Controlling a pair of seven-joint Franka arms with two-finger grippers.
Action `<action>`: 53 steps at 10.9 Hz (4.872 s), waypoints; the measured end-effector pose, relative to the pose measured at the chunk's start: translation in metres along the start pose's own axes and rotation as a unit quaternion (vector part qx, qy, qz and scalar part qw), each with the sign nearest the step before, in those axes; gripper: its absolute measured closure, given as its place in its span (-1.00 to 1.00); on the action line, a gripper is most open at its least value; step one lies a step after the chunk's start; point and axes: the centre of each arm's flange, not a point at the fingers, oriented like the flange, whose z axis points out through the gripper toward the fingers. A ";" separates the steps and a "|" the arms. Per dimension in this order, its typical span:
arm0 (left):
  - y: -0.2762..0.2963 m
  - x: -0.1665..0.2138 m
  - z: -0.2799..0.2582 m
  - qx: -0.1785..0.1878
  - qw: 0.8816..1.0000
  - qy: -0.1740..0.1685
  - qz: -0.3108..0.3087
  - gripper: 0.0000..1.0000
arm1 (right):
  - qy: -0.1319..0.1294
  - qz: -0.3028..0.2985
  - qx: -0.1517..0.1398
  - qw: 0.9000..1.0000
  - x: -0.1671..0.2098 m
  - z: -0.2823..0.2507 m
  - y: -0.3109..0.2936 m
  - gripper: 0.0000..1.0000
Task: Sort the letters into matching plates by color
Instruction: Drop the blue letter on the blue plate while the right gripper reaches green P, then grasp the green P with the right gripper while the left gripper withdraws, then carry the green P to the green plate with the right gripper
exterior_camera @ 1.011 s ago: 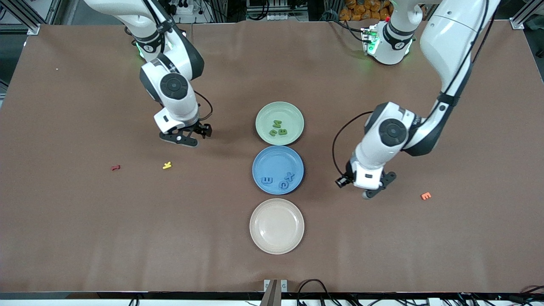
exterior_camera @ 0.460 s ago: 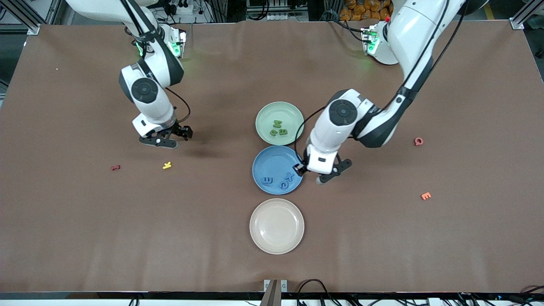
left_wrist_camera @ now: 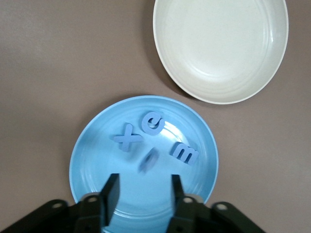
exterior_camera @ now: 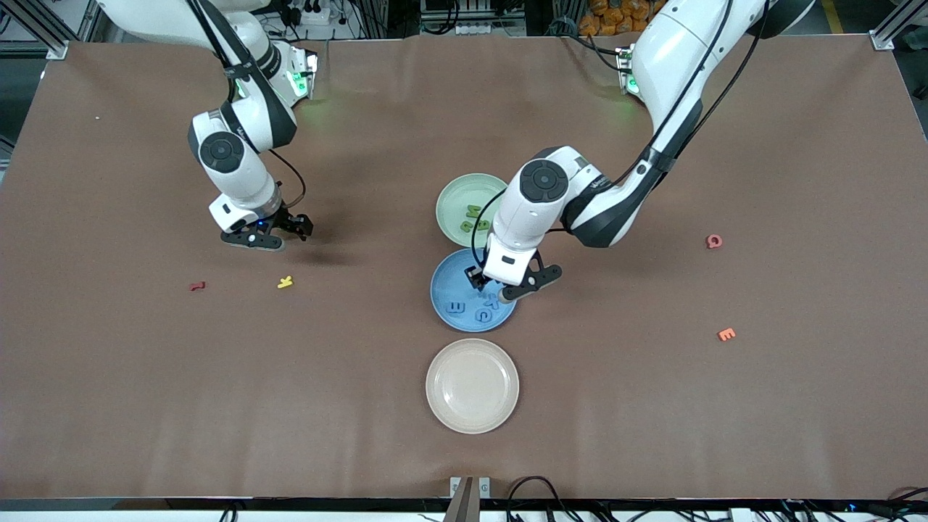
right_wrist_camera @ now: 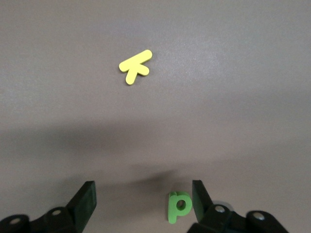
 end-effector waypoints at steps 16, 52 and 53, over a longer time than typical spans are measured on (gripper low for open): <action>-0.135 0.163 -0.127 0.161 0.978 -0.078 0.107 -1.00 | -0.015 0.030 0.006 0.999 -0.027 0.032 0.037 -0.25; -0.301 0.215 -0.366 0.108 0.967 -0.007 0.229 -1.00 | 0.038 -0.026 0.031 0.998 0.001 0.001 -0.028 0.46; -0.300 0.216 -0.369 0.107 0.968 -0.003 0.229 -1.00 | 0.041 -0.029 0.031 0.998 0.003 -0.003 -0.033 0.46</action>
